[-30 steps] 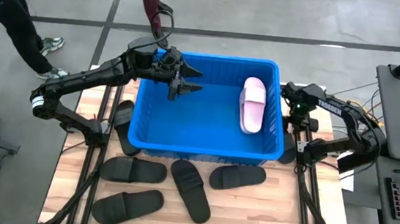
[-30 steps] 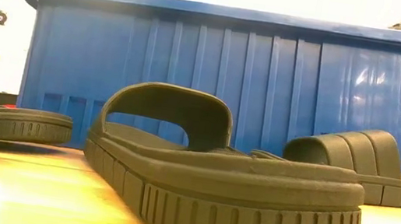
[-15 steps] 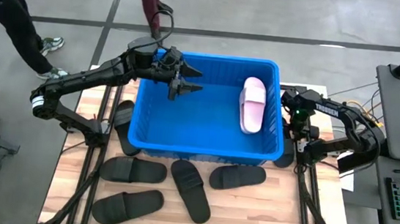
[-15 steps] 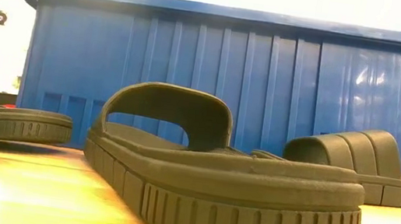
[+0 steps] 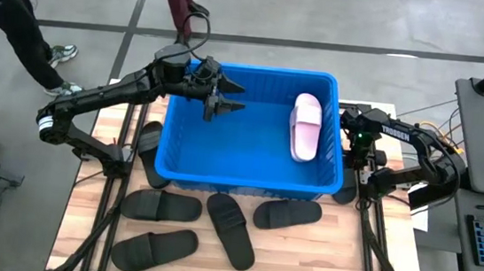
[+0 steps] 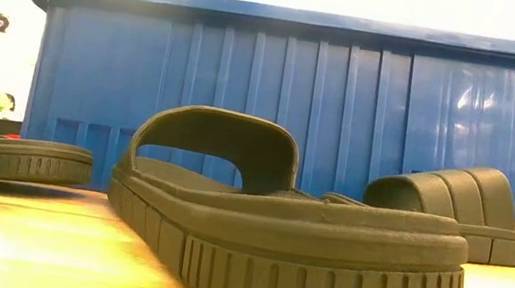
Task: Pick and place slides into bin
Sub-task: Put the black slide into the blue bin
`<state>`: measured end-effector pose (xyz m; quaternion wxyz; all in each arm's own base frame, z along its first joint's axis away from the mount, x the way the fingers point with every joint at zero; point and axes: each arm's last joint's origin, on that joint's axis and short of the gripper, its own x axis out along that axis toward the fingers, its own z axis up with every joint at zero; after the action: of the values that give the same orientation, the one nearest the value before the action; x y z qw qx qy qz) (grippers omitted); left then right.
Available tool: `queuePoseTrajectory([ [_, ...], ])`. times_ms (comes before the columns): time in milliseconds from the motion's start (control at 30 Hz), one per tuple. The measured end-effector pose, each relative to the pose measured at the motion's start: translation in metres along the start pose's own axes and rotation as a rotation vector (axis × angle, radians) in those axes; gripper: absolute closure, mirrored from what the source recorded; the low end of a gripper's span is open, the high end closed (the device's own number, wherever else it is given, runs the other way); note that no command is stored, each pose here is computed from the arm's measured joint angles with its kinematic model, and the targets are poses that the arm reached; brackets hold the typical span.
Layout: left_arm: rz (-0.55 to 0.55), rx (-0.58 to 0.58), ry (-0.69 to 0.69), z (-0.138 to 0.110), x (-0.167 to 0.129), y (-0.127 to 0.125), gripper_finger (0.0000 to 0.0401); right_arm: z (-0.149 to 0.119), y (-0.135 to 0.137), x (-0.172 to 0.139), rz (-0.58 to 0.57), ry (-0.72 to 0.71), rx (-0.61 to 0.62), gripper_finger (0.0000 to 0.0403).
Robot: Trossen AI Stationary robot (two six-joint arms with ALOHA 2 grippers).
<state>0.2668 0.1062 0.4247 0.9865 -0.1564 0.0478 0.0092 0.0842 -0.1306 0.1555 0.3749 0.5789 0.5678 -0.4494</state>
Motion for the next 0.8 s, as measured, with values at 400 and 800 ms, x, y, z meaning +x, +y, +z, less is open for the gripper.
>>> queuePoseTrajectory([
  [400,0.000,-0.001,0.000,0.000,0.000,0.000,0.0099,0.000,0.000,-0.001,-0.017,-0.014,0.003,0.0393],
  [800,-0.002,0.002,-0.009,0.001,0.000,0.000,0.0099,0.010,0.007,-0.027,-0.019,-0.140,-0.019,0.0394],
])
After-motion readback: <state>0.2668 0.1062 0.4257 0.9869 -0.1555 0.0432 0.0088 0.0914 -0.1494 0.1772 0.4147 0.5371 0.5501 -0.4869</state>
